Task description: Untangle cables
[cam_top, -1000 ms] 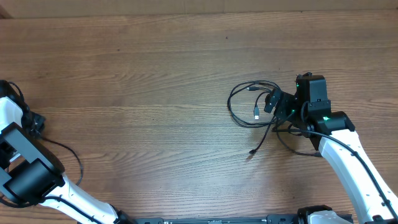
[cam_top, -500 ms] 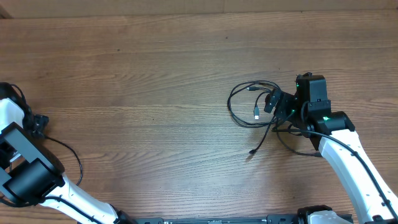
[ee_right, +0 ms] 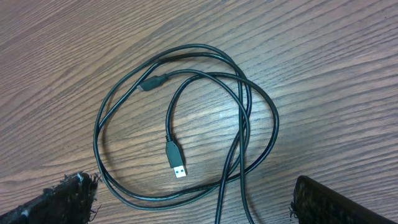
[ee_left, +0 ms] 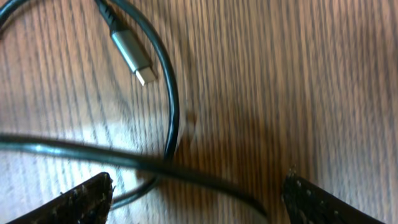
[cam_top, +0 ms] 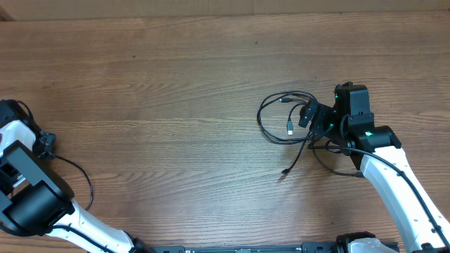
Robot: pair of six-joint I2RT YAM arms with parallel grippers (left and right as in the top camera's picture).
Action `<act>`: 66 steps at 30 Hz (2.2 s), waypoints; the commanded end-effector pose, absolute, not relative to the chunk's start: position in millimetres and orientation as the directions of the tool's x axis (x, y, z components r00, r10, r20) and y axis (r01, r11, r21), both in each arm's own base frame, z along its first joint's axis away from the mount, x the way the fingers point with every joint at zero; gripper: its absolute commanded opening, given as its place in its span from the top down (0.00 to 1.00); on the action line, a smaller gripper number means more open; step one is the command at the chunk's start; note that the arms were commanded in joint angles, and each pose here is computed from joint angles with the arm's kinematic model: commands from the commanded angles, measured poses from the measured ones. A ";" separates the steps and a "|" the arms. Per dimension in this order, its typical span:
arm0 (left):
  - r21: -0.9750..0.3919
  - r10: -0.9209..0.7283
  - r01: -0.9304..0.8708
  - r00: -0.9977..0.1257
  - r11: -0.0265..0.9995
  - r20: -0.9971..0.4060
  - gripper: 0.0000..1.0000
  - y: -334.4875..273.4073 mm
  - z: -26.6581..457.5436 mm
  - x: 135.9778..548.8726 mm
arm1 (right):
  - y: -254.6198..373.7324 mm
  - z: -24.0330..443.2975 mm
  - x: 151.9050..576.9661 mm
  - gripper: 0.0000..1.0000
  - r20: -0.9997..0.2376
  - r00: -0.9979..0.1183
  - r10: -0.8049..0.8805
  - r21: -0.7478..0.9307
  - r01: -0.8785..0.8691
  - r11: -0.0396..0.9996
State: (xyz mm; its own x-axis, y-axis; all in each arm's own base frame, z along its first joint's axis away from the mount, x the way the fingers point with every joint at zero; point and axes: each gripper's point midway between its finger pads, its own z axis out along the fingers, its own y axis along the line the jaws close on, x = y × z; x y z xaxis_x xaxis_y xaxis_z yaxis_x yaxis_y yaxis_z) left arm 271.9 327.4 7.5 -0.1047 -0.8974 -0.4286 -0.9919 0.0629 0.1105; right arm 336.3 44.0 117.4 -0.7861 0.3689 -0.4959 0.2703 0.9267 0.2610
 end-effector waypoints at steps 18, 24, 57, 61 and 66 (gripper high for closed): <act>-0.090 -0.878 -0.974 -0.145 0.208 -0.456 0.96 334.1 -28.7 289.6 | 44.0 129.1 339.9 0.00 -0.520 -0.768 0.374 0.277 0.263 0.924; -0.187 -0.840 -0.938 -0.156 0.290 -0.519 0.96 354.0 3.3 328.3 | 44.0 129.1 339.9 0.00 -0.520 -0.768 0.374 0.277 0.263 0.924; -0.387 -0.978 -0.917 0.158 -0.096 -0.133 0.00 303.2 44.7 346.5 | 44.0 129.1 339.9 0.00 -0.520 -0.768 0.374 0.277 0.263 0.924; -0.446 -0.974 -0.895 0.117 -0.019 -0.193 0.01 294.3 87.3 357.4 | 43.9 129.1 340.0 0.00 -0.520 -0.768 0.374 0.276 0.263 0.924; -0.536 -0.943 -0.828 0.025 0.166 -0.331 0.00 274.2 165.9 369.7 | 44.0 129.1 339.9 0.00 -0.520 -0.768 0.374 0.277 0.263 0.924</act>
State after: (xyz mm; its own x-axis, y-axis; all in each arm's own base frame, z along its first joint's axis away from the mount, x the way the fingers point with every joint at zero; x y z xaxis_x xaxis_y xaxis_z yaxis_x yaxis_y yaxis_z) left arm 357.0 288.9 90.8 0.1020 -0.9711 -0.2158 -0.9006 0.0019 -0.4346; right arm 336.3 44.0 117.4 -0.7860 0.3693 -0.4958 0.2706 0.9266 0.2612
